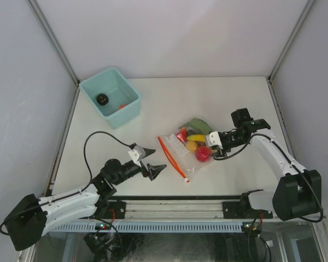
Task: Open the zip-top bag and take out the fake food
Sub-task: Pick up the fake fruit from the zipper food storage bag.
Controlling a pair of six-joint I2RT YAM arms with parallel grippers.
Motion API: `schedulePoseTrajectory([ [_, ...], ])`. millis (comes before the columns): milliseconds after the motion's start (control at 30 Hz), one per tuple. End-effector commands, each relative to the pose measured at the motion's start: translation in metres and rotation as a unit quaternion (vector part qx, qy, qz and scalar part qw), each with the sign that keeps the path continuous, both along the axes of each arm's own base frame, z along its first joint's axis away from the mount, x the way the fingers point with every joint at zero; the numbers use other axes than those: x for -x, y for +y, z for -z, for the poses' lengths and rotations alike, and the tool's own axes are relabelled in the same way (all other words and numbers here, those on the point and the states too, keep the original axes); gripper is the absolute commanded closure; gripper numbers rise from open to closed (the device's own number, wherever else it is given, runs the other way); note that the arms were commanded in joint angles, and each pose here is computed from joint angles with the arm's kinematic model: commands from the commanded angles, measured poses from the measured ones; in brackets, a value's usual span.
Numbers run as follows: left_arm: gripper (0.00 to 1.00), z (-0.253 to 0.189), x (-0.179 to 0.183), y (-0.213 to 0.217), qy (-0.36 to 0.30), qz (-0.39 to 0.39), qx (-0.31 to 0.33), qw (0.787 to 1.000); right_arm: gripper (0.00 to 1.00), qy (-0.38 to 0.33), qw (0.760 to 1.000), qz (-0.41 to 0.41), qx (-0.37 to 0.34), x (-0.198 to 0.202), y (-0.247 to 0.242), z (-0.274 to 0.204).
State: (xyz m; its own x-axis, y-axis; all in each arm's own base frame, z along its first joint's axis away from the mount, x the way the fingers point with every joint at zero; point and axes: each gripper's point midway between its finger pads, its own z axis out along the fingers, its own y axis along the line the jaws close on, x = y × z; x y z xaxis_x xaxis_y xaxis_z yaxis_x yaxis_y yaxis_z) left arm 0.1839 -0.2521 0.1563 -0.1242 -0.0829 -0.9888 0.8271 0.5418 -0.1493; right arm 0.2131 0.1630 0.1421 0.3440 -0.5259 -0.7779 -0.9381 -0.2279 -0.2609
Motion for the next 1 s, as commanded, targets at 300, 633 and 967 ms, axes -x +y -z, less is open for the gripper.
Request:
schedulePoseTrajectory([
  [300,0.4,0.039,-0.005,-0.024,-0.11,0.028,-0.11,0.987,0.48,-0.013,0.998,0.037,0.05,-0.034,-0.01,0.031],
  [633,0.49,0.046,-0.024,-0.034,-0.127,-0.001,-0.103,0.987,0.47,0.0,0.996,0.037,0.084,-0.037,-0.012,0.049],
  [967,0.55,0.049,-0.032,-0.055,-0.119,0.012,-0.083,0.989,0.48,0.011,0.994,0.035,0.099,-0.036,-0.014,0.059],
])
